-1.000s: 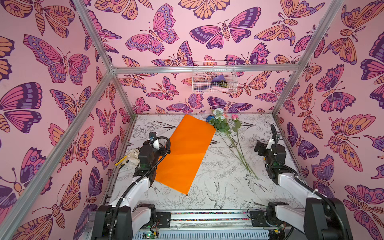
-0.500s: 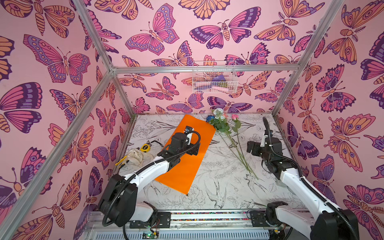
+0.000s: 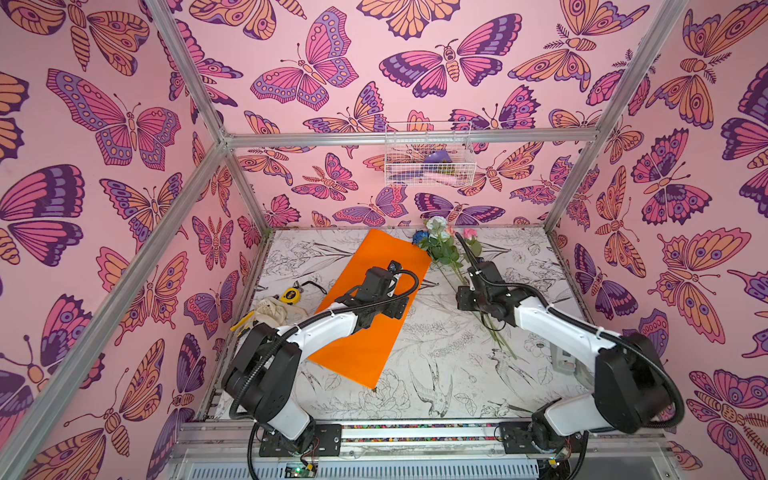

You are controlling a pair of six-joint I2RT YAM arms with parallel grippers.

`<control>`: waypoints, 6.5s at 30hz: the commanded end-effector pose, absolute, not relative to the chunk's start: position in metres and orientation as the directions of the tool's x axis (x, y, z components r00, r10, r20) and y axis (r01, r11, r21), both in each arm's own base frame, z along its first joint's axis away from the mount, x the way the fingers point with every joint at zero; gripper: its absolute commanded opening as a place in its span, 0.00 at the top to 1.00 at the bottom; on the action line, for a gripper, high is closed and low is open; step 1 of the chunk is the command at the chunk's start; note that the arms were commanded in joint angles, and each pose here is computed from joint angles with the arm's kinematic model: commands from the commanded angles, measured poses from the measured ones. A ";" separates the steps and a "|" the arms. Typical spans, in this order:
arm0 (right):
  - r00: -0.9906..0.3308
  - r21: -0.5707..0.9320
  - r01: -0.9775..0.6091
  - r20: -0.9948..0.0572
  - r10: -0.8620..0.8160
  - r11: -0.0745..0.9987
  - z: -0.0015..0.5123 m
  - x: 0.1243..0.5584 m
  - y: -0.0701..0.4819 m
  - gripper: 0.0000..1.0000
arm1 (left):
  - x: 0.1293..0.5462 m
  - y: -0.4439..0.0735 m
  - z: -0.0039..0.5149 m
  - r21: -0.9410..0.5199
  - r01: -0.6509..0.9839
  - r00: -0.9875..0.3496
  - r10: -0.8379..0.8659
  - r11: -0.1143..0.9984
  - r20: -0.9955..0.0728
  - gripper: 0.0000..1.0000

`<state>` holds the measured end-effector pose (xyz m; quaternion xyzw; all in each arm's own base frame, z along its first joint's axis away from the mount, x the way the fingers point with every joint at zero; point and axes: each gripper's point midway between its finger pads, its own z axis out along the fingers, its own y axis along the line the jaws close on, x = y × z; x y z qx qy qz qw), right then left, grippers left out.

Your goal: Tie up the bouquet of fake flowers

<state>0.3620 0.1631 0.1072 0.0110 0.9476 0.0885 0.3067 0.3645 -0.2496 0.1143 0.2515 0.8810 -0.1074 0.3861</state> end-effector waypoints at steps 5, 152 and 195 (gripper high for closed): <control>-0.889 0.182 -0.011 -0.452 0.074 0.983 0.074 0.391 0.190 0.70 | 0.362 -0.270 0.079 0.181 0.578 -0.545 0.542 0.795 -0.640 0.13; -0.947 -0.246 -0.228 -0.171 -0.273 0.942 -0.009 0.373 0.194 0.44 | 0.548 -0.083 0.214 -0.686 0.269 -0.789 -0.253 0.676 -0.559 1.00; -0.899 0.614 -0.250 -0.434 0.055 0.749 0.095 0.432 0.356 0.54 | 0.499 -0.054 0.166 -0.751 0.269 -0.835 -0.242 0.602 -0.493 1.00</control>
